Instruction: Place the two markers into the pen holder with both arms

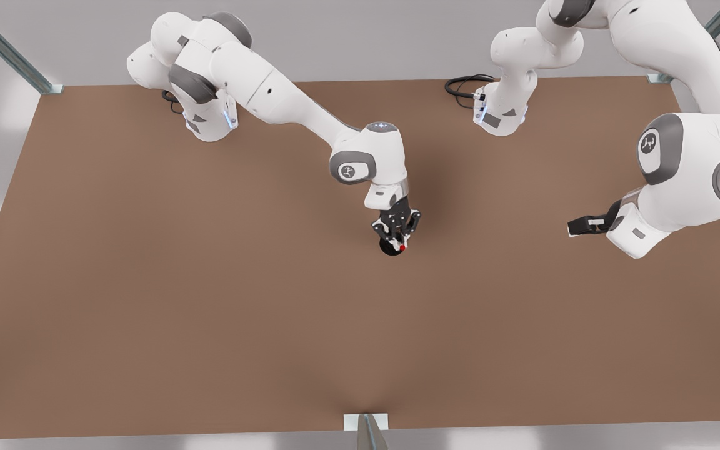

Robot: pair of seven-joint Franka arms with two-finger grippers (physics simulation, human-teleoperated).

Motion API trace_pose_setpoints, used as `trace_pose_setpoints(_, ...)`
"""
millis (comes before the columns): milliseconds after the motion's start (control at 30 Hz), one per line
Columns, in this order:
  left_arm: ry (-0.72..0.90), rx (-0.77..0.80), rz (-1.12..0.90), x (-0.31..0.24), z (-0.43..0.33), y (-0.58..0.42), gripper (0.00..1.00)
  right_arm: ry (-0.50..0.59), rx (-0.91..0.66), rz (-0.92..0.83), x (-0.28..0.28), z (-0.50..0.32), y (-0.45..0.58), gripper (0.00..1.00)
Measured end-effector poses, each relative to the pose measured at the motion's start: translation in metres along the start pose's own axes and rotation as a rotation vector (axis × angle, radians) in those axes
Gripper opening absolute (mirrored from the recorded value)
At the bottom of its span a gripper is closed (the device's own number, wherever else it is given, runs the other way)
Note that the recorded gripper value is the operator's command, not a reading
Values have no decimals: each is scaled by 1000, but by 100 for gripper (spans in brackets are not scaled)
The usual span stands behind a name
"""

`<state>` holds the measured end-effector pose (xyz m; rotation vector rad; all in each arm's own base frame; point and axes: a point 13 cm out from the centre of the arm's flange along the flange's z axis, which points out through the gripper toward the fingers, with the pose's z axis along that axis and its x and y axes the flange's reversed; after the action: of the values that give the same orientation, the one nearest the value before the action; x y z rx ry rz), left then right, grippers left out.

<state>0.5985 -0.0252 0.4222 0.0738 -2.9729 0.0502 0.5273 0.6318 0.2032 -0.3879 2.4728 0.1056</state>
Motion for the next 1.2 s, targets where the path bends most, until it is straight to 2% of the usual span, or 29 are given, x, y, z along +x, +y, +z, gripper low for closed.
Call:
trace_pose_setpoints(167,0,0,5,0,0,-1,100,-13,7,34,-8,-3,-7,100)
trace_pose_setpoints(267,0,0,7,0,0,-2,100,1,-35,187,-66,-31,-45,100)
trace_pose_setpoints(367,-1,1,8,0,0,-2,100,72,-88,486,-166,-95,-185,100)
trace_pose_setpoints(433,-1,1,9,0,0,-2,100,99,-36,572,-189,-134,-283,100)
trace_pose_setpoints(500,-2,1,9,0,0,-2,100,112,160,607,-188,-155,-366,100)
trace_pose_setpoints(567,-2,1,10,0,0,-2,100,156,355,726,-171,-191,-478,100)
trace_pose_setpoints(633,-3,1,10,0,0,-2,100,257,422,857,-121,-228,-571,100)
trace_pose_setpoints(700,-4,1,11,-1,0,-2,100,350,411,917,-78,-249,-613,100)
trace_pose_setpoints(833,-6,0,12,-1,-1,-2,100,470,350,925,-36,-249,-652,100)
trace_pose_setpoints(900,-6,0,12,-1,0,-2,100,502,310,867,-38,-236,-644,100)
trace_pose_setpoints(1033,5,7,58,-3,8,-33,100,483,202,643,-85,-236,-561,100)
trace_pose_setpoints(1200,4,-5,169,3,19,-103,100,489,165,543,-91,-240,-558,100)
